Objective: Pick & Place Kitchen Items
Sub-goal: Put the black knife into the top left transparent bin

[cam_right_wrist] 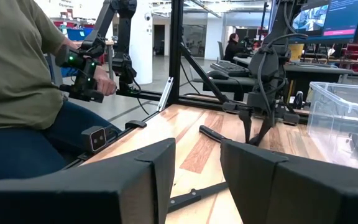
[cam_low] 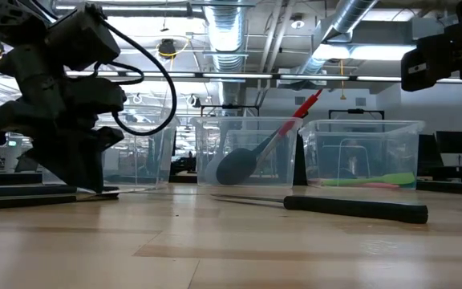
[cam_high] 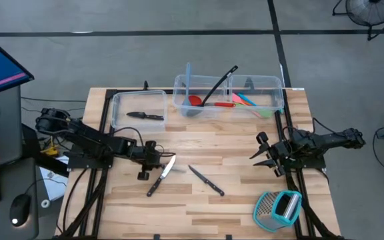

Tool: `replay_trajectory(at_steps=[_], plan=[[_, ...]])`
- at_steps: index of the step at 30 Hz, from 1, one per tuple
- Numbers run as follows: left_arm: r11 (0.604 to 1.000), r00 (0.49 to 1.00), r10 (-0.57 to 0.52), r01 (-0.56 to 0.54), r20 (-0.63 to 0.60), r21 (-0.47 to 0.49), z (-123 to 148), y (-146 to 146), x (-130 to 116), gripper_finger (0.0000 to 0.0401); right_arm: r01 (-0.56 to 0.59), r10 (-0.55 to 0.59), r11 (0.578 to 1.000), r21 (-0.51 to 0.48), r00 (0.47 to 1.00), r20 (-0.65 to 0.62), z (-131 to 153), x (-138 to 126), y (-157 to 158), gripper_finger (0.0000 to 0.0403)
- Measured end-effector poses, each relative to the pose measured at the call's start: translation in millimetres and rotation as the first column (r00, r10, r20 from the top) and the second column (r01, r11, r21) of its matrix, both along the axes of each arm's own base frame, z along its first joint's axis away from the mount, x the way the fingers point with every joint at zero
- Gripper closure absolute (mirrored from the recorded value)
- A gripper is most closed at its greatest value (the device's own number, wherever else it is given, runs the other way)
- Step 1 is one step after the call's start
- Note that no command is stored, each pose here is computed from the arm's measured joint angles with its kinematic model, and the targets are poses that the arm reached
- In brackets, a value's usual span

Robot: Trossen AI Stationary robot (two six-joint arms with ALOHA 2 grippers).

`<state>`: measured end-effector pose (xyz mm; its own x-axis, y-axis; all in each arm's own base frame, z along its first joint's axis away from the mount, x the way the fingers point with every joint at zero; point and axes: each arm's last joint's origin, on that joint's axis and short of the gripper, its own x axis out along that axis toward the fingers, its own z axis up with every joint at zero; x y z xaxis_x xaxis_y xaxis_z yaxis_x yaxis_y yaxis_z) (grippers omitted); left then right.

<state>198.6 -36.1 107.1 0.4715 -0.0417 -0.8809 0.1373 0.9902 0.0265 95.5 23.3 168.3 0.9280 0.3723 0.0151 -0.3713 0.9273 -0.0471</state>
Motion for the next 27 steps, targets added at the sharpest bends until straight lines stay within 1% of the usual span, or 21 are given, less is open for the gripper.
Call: replay_trajectory(at_steps=[3,5,11,19,21,27], plan=[[1.000,1.000,-0.003,0.003,0.001,-0.002,0,0,0,0.0359,0.000,0.000,1.000,0.000,1.000,0.000,0,0,0,0.0278],[1.000,1.000,-0.004,0.004,0.001,-0.005,1,0,0,0.0372,0.000,0.000,1.000,0.000,1.000,0.000,0,0,0,0.0278],[1.000,1.000,0.014,-0.014,0.008,-0.019,2,0,0,0.0372,0.000,0.000,1.000,0.000,1.000,0.000,0,0,0,0.0278],[0.999,0.996,0.029,-0.026,0.079,-0.037,21,-2,8,0.0372,0.000,0.000,1.000,0.000,1.000,0.000,0,0,0,0.0278],[0.998,0.991,0.047,-0.040,0.123,-0.054,29,-2,11,0.0372,0.000,0.000,1.000,0.000,1.000,0.000,0,0,0,0.0278],[0.989,0.976,0.121,-0.103,0.183,-0.103,41,2,10,0.0372,0.000,0.000,1.000,0.000,1.000,0.000,0,0,0,0.0278]])
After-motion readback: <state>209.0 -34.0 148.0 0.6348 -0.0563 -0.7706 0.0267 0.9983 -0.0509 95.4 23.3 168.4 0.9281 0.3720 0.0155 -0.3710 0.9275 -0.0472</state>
